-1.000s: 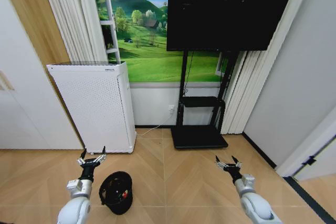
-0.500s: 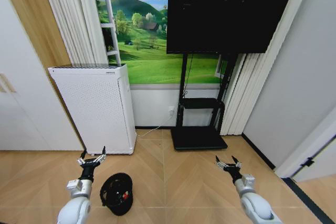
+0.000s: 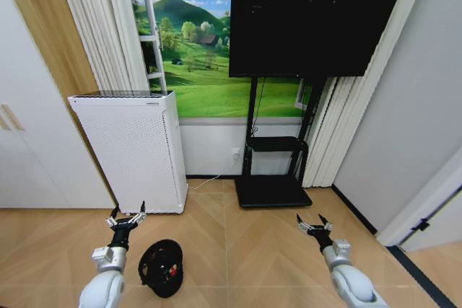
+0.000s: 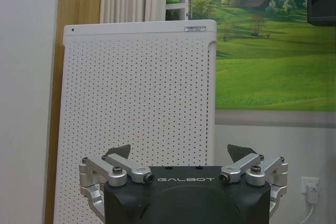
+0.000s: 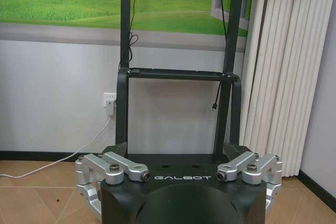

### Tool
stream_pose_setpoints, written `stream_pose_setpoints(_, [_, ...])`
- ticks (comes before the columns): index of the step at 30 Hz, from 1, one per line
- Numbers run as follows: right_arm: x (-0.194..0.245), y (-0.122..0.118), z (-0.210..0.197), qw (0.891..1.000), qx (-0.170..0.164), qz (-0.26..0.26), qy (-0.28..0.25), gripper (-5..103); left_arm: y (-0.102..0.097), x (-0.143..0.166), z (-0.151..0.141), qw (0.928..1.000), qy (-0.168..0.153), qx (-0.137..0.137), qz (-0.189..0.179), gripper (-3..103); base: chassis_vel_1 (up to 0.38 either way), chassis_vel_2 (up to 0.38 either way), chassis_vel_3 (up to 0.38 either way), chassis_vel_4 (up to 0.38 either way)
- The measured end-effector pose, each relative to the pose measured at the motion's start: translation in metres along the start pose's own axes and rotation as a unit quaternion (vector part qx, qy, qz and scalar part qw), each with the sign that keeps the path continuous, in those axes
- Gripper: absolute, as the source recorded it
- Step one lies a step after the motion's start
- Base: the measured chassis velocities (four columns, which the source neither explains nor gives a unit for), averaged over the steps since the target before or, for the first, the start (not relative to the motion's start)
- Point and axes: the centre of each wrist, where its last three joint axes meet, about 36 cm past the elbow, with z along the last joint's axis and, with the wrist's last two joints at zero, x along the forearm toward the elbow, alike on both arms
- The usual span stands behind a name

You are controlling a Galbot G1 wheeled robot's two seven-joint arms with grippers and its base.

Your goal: Pick up the trash bin and place the garbage on the floor into it.

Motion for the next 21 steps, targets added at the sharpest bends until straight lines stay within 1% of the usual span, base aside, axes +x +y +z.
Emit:
stream_pose_setpoints(6, [0.0000,0.0000,0.0000,1.000,0.000,0.000,0.000,100,0.0000,0.0000,0.0000,1.0000,0.000,0.000,0.000,100,0.018,-0.011,-0.010,0.011])
stream_pose_setpoints(10, [0.0000,0.0000,0.0000,1.000,0.000,0.000,0.000,100,0.0000,0.0000,0.0000,1.0000,0.000,0.000,0.000,100,0.089,-0.073,-0.102,0.084])
stream_pose_setpoints(15, [0.0000,0.0000,0.0000,1.000,0.000,0.000,0.000,100,0.0000,0.0000,0.0000,1.0000,0.000,0.000,0.000,100,0.162,-0.183,-0.173,0.160])
stream_pose_setpoints(21, [0.0000,0.0000,0.0000,1.000,0.000,0.000,0.000,100,0.0000,0.0000,0.0000,1.0000,0.000,0.000,0.000,100,0.230,-0.234,-0.224,0.247])
